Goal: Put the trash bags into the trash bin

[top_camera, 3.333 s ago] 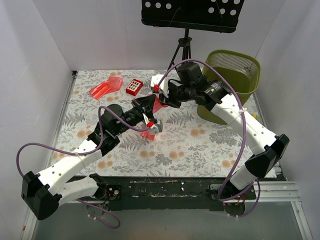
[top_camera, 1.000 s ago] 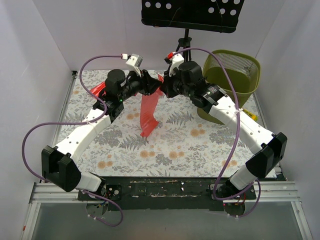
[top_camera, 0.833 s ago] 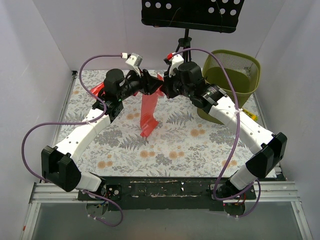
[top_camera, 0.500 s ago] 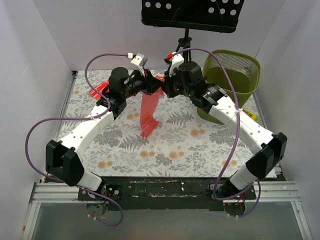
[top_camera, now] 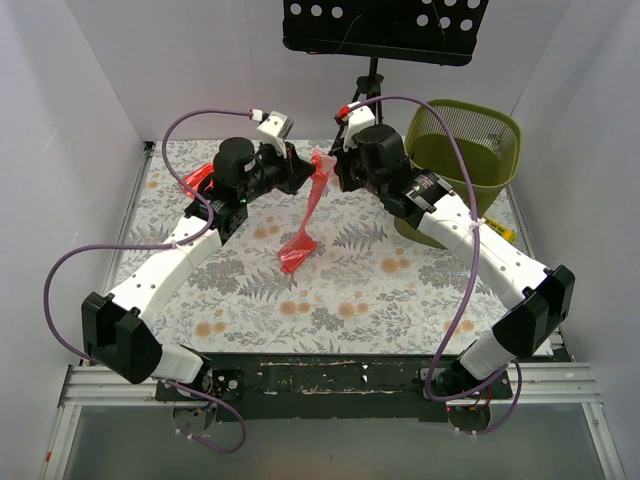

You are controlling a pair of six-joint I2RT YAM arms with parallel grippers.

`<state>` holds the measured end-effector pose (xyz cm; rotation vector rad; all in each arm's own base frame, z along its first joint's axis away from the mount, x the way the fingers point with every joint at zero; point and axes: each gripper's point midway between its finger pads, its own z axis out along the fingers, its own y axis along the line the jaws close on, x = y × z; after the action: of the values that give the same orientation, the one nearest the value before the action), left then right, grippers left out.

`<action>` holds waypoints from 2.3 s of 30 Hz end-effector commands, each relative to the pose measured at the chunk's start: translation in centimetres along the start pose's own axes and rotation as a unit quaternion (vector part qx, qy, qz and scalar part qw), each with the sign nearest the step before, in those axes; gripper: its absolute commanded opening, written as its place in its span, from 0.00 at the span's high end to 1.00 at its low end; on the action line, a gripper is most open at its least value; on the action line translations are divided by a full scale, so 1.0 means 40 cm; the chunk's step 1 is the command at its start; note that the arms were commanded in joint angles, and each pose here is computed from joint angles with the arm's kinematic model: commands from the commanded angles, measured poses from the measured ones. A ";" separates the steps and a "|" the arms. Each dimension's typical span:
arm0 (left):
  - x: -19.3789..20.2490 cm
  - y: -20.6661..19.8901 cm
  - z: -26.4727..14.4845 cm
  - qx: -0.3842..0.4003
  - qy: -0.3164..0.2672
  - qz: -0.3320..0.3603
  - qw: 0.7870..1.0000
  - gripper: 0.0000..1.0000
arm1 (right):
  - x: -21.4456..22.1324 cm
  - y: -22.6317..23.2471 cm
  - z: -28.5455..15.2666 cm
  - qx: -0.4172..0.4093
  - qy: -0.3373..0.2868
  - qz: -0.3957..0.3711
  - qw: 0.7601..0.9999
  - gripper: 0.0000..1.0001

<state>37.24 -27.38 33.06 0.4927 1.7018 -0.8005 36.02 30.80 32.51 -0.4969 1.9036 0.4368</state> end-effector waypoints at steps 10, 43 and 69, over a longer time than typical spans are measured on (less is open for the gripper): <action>-0.083 -0.026 -0.052 0.003 -0.047 -0.001 0.999 0.45 | -0.071 0.004 -0.044 -0.012 -0.053 -0.017 0.998 0.99; 0.008 0.177 0.004 -0.190 0.012 0.017 0.982 0.42 | -0.121 -0.088 -0.093 0.097 -0.096 -0.104 0.985 0.99; -0.064 -0.021 -0.012 0.048 -0.017 0.117 0.992 1.00 | -0.072 0.073 -0.058 -0.091 -0.062 -0.138 0.984 0.45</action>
<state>37.94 -27.74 31.91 0.6389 1.6761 -0.7684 33.76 31.42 33.44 -0.7926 1.7366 0.3988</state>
